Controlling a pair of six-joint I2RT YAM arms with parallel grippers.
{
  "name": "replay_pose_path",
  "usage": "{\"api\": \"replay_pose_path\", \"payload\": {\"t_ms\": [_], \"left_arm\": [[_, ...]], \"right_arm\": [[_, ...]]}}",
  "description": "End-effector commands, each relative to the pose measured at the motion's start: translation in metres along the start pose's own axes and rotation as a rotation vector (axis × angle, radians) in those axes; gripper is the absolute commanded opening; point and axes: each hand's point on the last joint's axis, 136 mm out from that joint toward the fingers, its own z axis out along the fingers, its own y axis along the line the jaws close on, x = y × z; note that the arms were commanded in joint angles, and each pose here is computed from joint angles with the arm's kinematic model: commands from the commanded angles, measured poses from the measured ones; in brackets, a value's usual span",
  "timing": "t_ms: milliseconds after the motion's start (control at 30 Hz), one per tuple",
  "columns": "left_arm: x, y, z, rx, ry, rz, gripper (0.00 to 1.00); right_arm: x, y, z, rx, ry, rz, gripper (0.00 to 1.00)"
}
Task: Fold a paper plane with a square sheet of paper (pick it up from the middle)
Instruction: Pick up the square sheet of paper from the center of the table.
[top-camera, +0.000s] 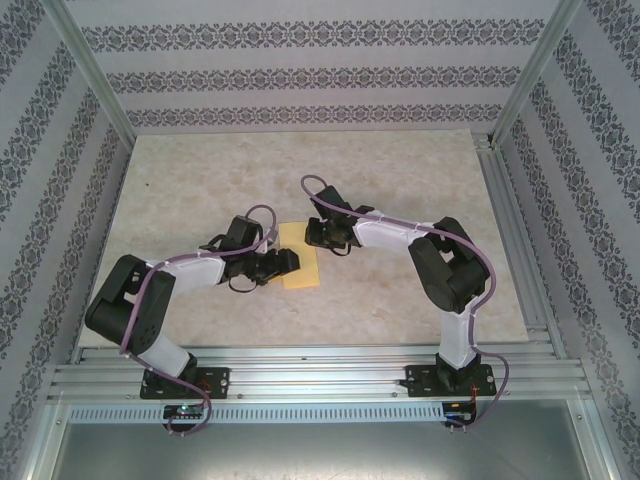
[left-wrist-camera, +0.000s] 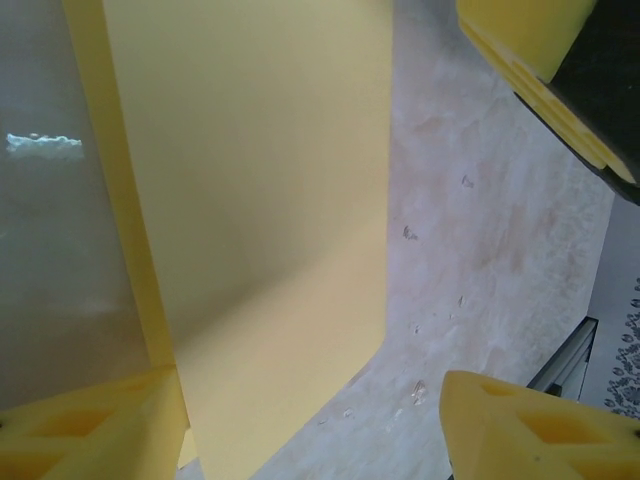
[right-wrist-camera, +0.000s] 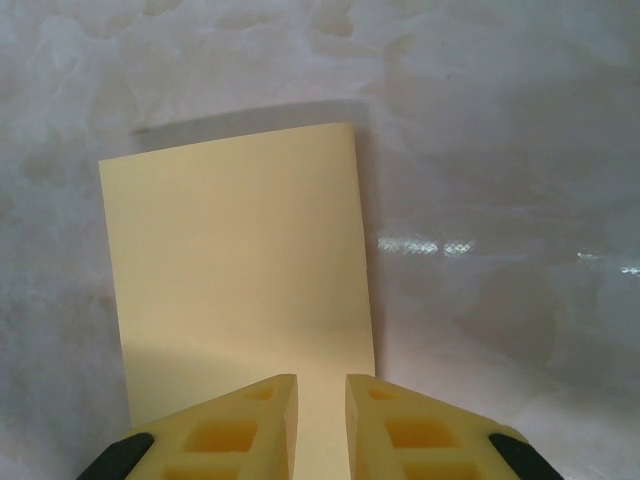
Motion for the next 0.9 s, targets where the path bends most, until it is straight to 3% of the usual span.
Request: {"api": "replay_pose_path", "payload": {"t_ms": [0, 167, 267, 433, 567, 867], "left_arm": [[-0.006, -0.016, 0.006, 0.063, 0.002, 0.032, 0.65], [-0.008, -0.015, 0.009, 0.062, -0.008, 0.028, 0.62], [-0.014, -0.016, 0.009, 0.061, -0.026, 0.033, 0.55], [-0.020, -0.008, 0.008, -0.006, -0.048, 0.037, 0.29], [-0.014, -0.005, -0.002, -0.062, -0.027, 0.065, 0.17], [0.010, 0.011, -0.019, -0.165, 0.052, 0.082, 0.07]], "right_arm": [[-0.006, 0.002, -0.012, -0.020, -0.031, -0.004, 0.21], [-0.006, -0.001, -0.018, -0.019, -0.040, 0.001, 0.21], [-0.006, 0.000, -0.021, -0.025, -0.045, 0.001, 0.21], [-0.004, 0.001, -0.028, -0.056, -0.061, -0.020, 0.20], [0.000, 0.013, -0.033, -0.119, -0.048, -0.072, 0.20], [0.007, 0.037, -0.020, -0.168, -0.003, -0.112, 0.18]]}}
